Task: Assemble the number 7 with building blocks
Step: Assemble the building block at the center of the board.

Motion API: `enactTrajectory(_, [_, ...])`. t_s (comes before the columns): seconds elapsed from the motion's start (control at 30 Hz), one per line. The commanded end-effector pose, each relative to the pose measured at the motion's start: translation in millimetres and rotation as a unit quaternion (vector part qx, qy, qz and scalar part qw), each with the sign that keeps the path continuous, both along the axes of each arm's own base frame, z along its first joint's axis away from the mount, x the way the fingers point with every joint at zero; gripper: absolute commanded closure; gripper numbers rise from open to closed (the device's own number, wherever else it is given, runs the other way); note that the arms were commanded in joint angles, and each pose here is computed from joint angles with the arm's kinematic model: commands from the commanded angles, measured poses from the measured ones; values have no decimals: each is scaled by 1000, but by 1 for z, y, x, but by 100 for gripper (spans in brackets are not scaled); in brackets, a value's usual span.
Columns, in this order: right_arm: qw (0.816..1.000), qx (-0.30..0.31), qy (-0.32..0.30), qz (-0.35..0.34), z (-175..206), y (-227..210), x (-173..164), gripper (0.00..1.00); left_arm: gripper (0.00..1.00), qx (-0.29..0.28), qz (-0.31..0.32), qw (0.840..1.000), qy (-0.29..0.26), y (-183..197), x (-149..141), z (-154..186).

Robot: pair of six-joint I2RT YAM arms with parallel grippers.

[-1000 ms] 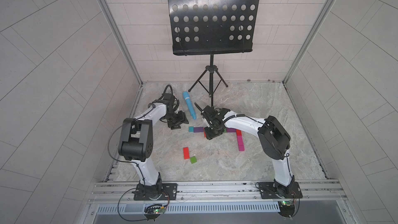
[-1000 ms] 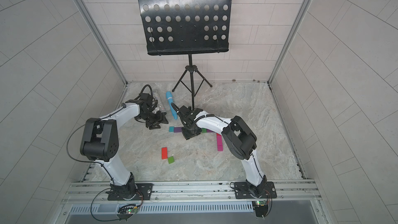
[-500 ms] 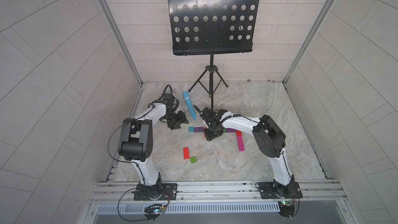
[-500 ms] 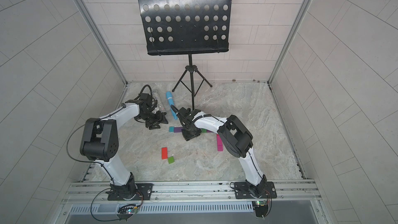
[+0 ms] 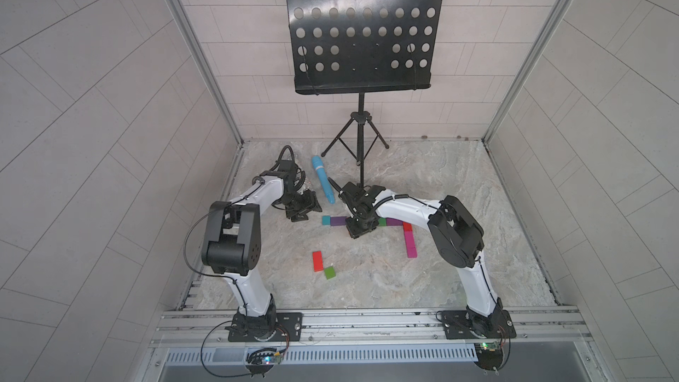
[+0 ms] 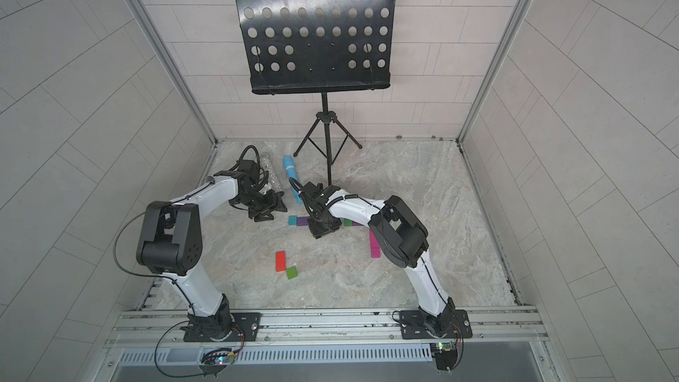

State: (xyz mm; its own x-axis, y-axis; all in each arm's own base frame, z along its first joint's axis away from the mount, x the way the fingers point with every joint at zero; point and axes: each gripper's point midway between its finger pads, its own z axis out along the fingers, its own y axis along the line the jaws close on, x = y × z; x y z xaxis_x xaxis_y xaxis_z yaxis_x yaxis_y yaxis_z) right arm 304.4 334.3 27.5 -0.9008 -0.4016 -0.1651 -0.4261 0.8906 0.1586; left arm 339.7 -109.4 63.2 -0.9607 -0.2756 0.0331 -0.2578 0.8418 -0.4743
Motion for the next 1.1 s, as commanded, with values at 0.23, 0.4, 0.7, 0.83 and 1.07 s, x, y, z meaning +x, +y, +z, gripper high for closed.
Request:
enactTrajectory(0.23, [1000, -13, 8, -7, -7, 0, 0, 54, 35, -2, 0, 1000, 6, 2, -2, -4])
enactTrajectory(0.4, [1000, -15, 7, -9, -7, 1, 2, 54, 35, -4, 0, 1000, 6, 1, -2, -5])
enactTrajectory(0.7, [1000, -13, 11, -9, -7, 2, 1, 54, 35, -5, 0, 1000, 7, 1, -2, -5])
enactTrajectory(0.83, [1000, -5, 17, -11, -4, 4, -1, 53, 35, -5, 0, 1000, 8, 1, -3, -6])
enactTrajectory(1.07, [1000, 17, 3, -20, 26, 4, -4, 49, 35, -1, -6, 1000, 5, 2, -2, -5])
